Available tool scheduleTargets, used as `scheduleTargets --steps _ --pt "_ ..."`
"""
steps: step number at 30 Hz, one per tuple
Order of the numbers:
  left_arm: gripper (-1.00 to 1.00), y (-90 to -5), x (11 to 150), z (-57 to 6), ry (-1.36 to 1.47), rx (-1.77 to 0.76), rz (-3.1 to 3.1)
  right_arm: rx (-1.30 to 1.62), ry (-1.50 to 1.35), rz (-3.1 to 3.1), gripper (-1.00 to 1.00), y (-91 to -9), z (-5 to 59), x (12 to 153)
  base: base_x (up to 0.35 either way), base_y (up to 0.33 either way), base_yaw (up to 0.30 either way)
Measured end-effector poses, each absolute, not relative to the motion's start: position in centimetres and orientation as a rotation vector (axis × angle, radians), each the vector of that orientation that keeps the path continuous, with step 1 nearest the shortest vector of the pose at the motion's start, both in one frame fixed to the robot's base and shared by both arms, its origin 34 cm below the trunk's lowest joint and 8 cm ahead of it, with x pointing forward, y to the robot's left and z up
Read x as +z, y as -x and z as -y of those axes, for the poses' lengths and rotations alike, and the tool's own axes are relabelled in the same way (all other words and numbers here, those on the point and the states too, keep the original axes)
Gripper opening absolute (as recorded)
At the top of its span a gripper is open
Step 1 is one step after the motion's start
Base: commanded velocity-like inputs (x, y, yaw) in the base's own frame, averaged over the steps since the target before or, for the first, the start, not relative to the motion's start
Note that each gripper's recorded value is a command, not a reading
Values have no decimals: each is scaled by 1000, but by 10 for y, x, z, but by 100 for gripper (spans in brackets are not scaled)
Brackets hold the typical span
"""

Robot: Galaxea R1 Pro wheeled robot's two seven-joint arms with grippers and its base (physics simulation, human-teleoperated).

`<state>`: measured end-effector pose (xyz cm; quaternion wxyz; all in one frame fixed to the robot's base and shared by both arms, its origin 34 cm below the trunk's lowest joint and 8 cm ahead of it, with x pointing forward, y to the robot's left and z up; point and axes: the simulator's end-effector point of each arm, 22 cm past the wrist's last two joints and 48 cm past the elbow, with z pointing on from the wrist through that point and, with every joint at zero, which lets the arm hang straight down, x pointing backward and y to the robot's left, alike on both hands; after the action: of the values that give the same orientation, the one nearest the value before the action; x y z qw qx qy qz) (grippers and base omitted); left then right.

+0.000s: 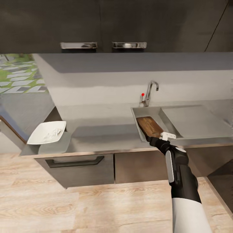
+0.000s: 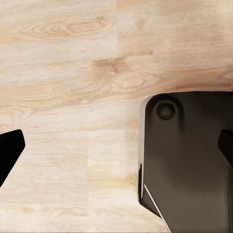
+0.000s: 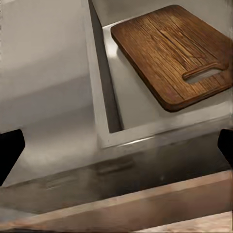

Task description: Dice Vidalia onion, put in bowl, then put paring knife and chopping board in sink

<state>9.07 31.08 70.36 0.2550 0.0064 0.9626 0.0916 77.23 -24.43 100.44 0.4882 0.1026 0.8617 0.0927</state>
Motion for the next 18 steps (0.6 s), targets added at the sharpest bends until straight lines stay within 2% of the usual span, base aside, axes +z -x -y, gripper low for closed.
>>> scheduleTargets --steps 18 --pt "100 -91 704 -311 -17 249 -2614 230 -249 -2103 100 -772 243 1000 -328 0 0"
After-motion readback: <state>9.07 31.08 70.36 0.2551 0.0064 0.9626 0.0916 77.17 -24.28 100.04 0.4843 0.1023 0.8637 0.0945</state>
